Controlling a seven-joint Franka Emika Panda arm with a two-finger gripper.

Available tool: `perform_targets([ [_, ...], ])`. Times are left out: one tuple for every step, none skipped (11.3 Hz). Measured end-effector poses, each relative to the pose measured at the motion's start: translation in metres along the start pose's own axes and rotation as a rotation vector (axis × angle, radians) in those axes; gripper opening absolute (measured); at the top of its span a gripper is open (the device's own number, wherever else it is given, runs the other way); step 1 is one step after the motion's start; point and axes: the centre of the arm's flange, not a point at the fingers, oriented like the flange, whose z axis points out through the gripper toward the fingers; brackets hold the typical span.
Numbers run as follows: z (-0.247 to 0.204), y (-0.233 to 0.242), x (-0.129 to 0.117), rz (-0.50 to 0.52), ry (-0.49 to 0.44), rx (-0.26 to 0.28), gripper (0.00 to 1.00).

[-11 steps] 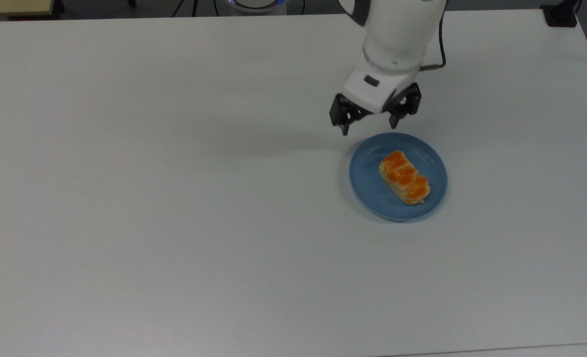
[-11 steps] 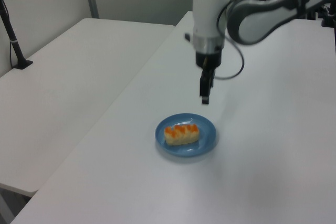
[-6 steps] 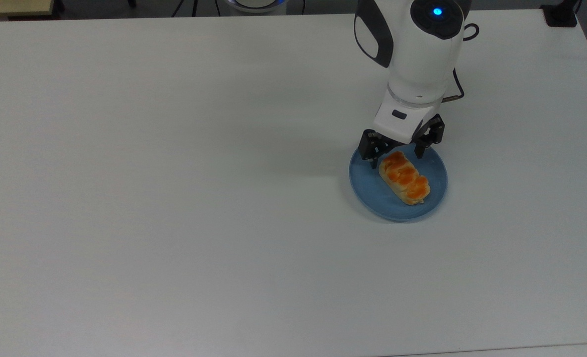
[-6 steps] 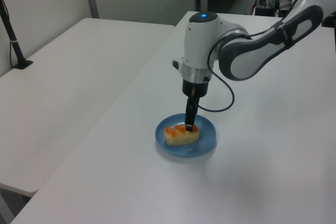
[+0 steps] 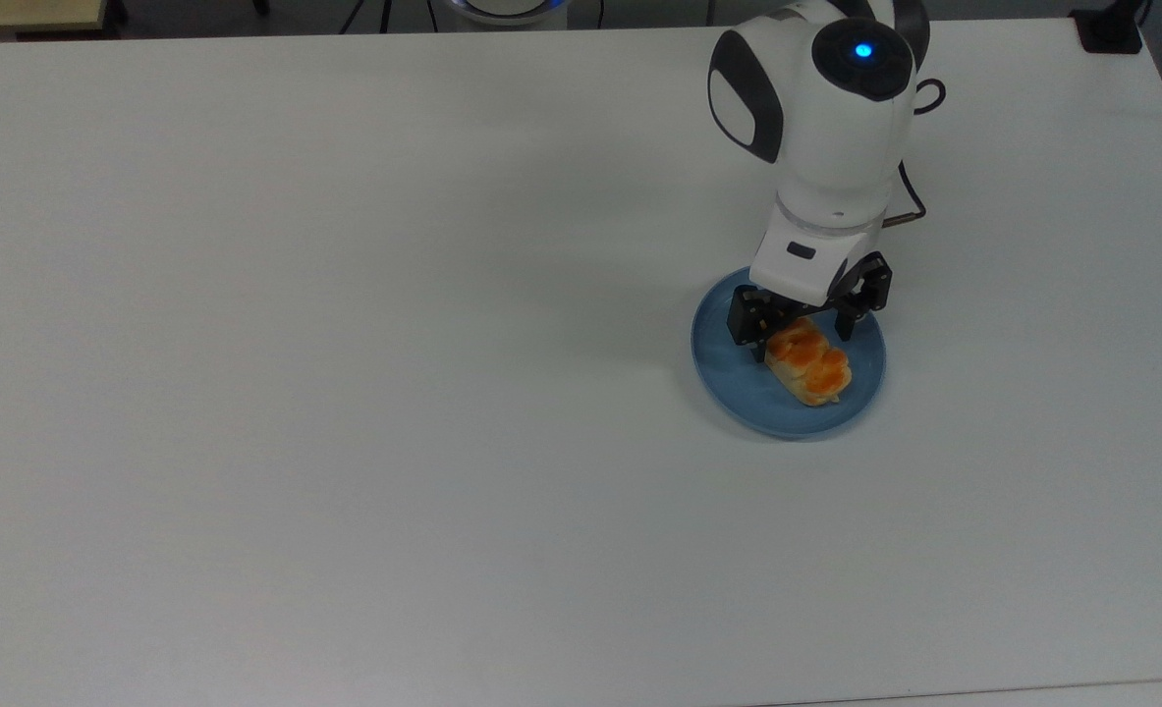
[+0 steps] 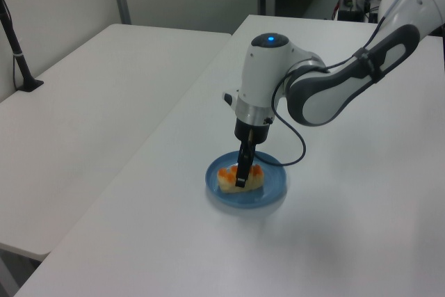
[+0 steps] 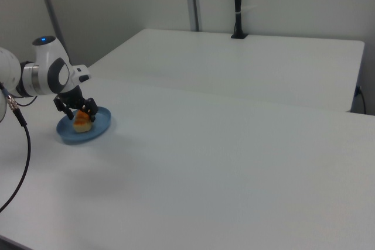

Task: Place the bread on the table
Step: 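Lift the bread roll off the plate and carry it beside the plate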

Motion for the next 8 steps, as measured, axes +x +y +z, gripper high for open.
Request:
perform_targets([
  [0.007, -0.002, -0.001, -0.003, 0.001, 0.001, 0.87],
  [0.01, -0.005, -0.001, -0.008, 0.002, 0.003, 0.66],
  [0.009, -0.007, 0.0, -0.01, 0.006, 0.004, 0.58],
  [0.007, -0.008, 0.001, -0.011, 0.01, 0.005, 0.52],
  [0.004, -0.008, 0.003, -0.01, 0.017, 0.006, 0.39],
  [-0.005, -0.005, 0.008, -0.005, 0.036, 0.005, 0.38],
  [-0.02, 0.001, 0.014, 0.005, 0.059, 0.002, 0.39],
  [-0.034, 0.017, 0.018, 0.035, 0.059, -0.016, 0.39],
])
